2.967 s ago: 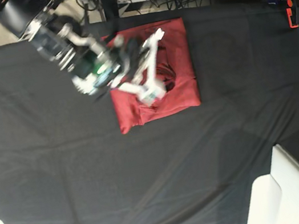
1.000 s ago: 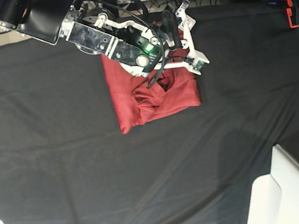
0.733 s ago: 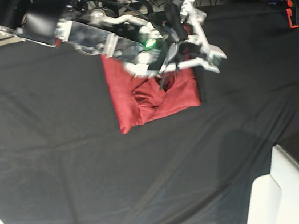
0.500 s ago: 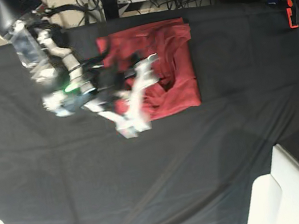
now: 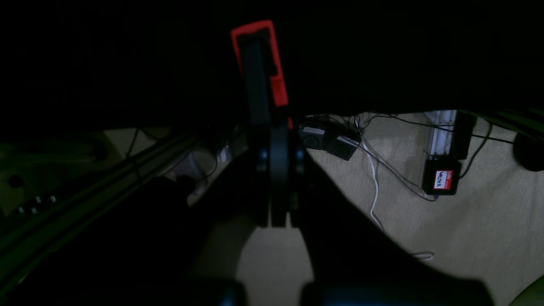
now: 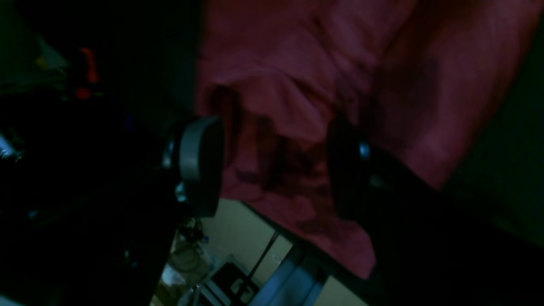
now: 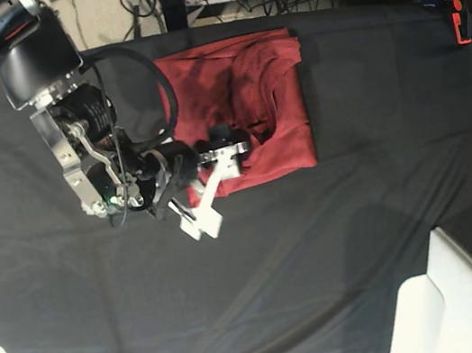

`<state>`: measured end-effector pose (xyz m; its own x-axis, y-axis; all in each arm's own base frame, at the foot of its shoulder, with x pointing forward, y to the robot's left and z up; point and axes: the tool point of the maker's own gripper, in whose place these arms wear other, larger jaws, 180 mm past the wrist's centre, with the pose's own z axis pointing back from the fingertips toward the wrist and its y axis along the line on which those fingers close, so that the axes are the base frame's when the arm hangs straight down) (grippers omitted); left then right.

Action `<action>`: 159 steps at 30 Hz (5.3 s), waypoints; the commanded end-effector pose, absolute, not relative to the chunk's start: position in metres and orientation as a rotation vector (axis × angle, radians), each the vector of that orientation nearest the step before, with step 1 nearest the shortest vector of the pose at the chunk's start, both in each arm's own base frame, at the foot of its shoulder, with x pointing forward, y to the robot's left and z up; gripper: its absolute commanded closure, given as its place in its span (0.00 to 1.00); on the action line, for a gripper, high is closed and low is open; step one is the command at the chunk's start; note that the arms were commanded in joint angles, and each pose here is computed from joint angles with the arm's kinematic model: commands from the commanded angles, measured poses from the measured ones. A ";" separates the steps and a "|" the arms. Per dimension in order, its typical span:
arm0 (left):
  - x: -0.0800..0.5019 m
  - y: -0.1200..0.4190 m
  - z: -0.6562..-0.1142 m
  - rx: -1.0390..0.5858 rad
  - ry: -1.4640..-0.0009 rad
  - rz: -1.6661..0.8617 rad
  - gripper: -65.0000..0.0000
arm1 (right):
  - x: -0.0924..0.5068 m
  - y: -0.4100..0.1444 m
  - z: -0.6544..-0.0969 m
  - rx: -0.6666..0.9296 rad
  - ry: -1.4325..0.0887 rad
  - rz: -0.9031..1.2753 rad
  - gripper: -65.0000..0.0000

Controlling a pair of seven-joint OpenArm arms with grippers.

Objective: Fold the T-shirt properly
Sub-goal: 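Tuck the shirt's side edge inward with the right gripper, then smooth the folded edge with the right gripper, then withdraw it, then move the left gripper onto the folded shirt and grasp its edge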

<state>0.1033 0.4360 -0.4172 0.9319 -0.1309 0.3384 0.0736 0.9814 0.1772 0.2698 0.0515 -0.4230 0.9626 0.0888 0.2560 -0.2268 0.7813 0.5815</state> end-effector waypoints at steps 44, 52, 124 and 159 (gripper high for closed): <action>0.113 0.446 -0.405 0.194 -0.381 -0.118 1.00 | 0.295 0.033 -0.422 0.664 -0.244 0.068 0.45; 0.113 0.446 -0.405 0.195 -0.382 -0.119 1.00 | 0.296 0.037 -0.421 0.673 -0.246 0.068 0.45; 0.111 0.445 -0.405 0.193 -0.379 -0.121 1.00 | 0.320 0.154 -0.397 0.732 -0.294 0.336 1.00; 0.200 0.242 -0.409 -0.191 -0.531 -0.403 0.00 | 0.308 -0.022 -0.372 0.635 -0.537 0.037 0.44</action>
<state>0.1948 0.2360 -0.4165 0.8025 -0.3072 0.5116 0.4089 0.9075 -0.0964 0.3002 -0.0206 -0.3826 0.8822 -0.1226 0.4546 -0.1734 0.8131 0.5557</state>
